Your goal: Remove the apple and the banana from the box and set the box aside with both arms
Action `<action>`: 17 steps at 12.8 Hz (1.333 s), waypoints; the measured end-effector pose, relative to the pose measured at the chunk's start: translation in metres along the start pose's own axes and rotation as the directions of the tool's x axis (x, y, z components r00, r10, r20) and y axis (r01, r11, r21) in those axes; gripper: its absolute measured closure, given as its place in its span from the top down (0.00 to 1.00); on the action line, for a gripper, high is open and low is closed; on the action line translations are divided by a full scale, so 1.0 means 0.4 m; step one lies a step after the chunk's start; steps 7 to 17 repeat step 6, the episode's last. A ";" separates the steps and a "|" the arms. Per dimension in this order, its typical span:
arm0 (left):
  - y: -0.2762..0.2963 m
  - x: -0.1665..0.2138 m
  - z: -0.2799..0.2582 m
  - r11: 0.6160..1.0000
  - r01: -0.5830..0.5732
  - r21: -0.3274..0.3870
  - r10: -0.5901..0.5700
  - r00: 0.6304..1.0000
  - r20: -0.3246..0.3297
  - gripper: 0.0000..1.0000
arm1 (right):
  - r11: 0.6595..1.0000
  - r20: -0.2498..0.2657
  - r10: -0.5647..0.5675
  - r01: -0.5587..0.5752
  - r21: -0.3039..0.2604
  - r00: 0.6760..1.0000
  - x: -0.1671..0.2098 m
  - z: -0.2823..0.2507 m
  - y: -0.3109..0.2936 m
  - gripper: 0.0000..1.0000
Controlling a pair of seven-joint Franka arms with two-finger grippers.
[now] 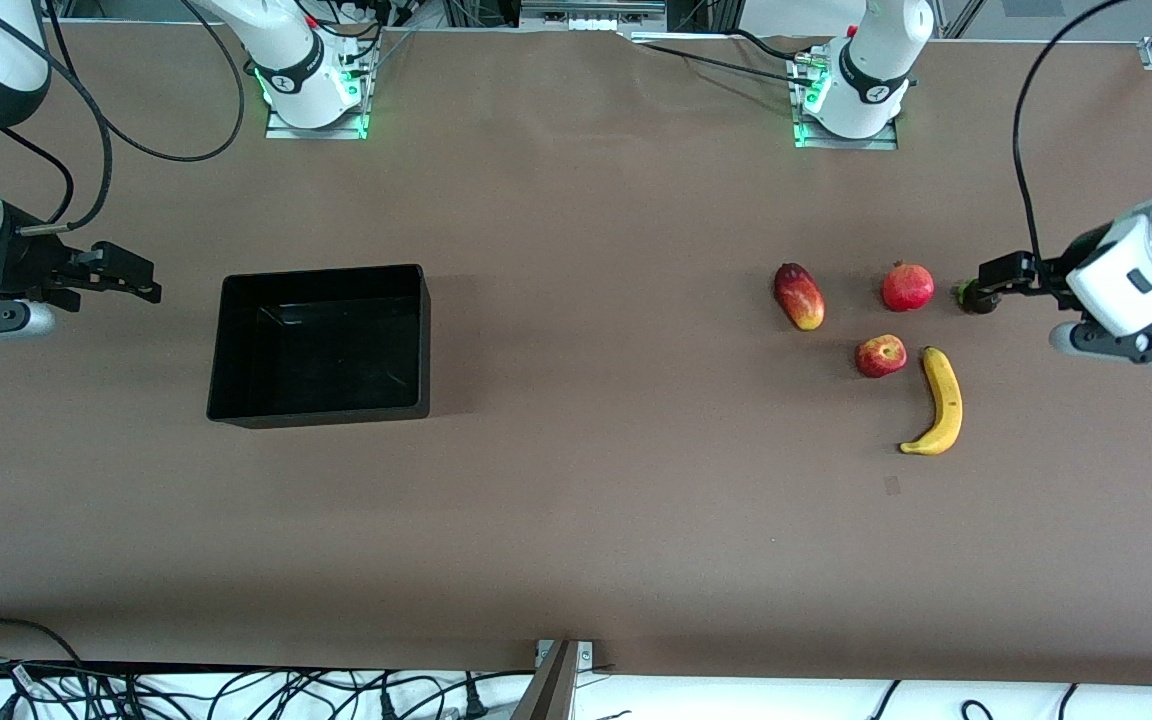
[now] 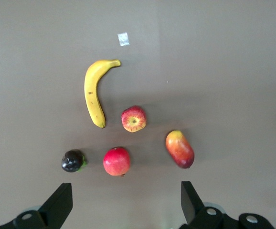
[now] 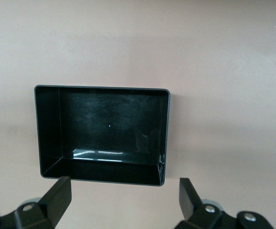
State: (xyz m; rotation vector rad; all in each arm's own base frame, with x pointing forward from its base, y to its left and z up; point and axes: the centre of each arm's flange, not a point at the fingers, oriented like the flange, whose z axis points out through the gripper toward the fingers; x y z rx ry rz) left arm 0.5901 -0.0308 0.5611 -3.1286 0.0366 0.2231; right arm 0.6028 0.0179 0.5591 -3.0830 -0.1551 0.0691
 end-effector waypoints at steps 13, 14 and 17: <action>0.018 -0.103 -0.013 0.996 0.088 0.011 -0.087 0.992 -0.096 1.00 | 1.000 0.001 0.000 0.000 0.000 1.000 0.000 0.000 0.000 1.00; 0.018 -0.103 -0.013 0.996 0.088 0.011 -0.087 0.992 -0.096 1.00 | 1.000 0.001 0.000 0.000 0.000 1.000 0.000 0.000 0.000 1.00; 0.018 -0.103 -0.013 0.996 0.088 0.011 -0.087 0.992 -0.096 1.00 | 1.000 0.001 0.000 0.000 0.000 1.000 0.000 0.000 0.000 1.00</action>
